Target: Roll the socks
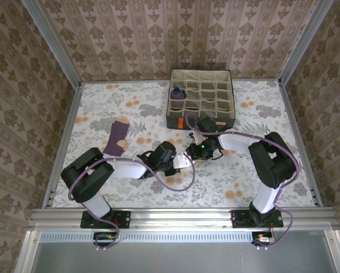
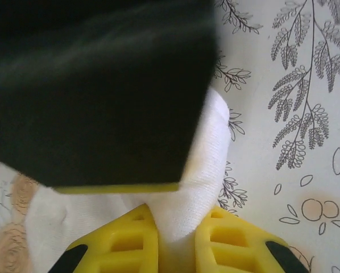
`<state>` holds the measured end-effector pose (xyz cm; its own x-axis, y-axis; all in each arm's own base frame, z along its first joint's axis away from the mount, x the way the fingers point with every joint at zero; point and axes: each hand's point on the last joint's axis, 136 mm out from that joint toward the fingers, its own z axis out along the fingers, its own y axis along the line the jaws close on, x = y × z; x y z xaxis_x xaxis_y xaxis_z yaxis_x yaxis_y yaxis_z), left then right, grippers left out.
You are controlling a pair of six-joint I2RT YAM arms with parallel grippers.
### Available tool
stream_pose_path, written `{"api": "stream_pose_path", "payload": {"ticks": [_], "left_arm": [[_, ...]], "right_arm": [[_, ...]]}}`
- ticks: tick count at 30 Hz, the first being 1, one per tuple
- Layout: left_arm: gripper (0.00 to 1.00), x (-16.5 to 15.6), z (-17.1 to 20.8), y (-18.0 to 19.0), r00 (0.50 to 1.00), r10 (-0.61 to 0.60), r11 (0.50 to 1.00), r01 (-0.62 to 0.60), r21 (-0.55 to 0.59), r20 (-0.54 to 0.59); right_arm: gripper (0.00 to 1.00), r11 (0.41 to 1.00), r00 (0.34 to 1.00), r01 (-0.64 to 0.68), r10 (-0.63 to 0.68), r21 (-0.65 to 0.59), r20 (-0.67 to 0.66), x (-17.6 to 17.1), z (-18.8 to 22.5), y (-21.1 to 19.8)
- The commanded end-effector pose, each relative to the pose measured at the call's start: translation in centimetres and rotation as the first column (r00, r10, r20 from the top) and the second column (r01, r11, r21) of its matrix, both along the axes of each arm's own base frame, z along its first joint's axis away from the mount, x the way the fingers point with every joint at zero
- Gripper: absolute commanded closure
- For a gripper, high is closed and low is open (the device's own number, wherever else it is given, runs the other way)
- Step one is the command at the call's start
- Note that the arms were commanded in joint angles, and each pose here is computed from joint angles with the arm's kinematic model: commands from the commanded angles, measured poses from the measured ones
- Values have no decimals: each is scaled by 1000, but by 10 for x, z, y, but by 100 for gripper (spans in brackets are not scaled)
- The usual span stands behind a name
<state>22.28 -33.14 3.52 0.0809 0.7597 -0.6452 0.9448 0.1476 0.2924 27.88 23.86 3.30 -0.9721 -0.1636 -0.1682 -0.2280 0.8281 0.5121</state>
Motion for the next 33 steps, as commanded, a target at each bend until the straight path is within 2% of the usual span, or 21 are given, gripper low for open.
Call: {"api": "stream_pose_path", "payload": {"ticks": [1, 7, 11, 14, 21, 26, 30, 33], "left_arm": [[100, -26, -28, 22, 949, 63, 998, -54, 38, -308], [100, -36, -34, 21, 840, 54, 993, -104, -61, -540], [100, -37, -31, 14, 771, 12, 981, -131, -141, -637], [100, -35, -27, 10, 732, -20, 972, -146, -186, -681], [100, -36, -23, 6, 683, -69, 965, -138, -221, -727], [100, -34, -23, 6, 683, -66, 965, -141, -220, -727], [100, -27, -22, 7, 721, -49, 966, -142, -217, -692], [86, -21, -14, 7, 775, -58, 967, -114, -229, -630]], "right_arm": [[53, 999, 1000, 20, -20, -38, 12, -17, 9, -17], [52, 998, 990, 64, -65, 11, 129, -11, 33, -23], [51, 996, 988, 59, -69, 74, 138, -8, 36, -13], [51, 993, 988, 45, -60, 110, 140, -5, 35, -4], [51, 991, 993, 19, -34, 131, 114, 6, 22, 10], [58, 990, 997, -14, 4, 140, 72, -1, 12, 21], [77, 991, 999, -34, 30, 132, 33, -12, 3, 26], [88, 996, 1000, -25, 25, 83, 11, -16, -4, 20]]}}
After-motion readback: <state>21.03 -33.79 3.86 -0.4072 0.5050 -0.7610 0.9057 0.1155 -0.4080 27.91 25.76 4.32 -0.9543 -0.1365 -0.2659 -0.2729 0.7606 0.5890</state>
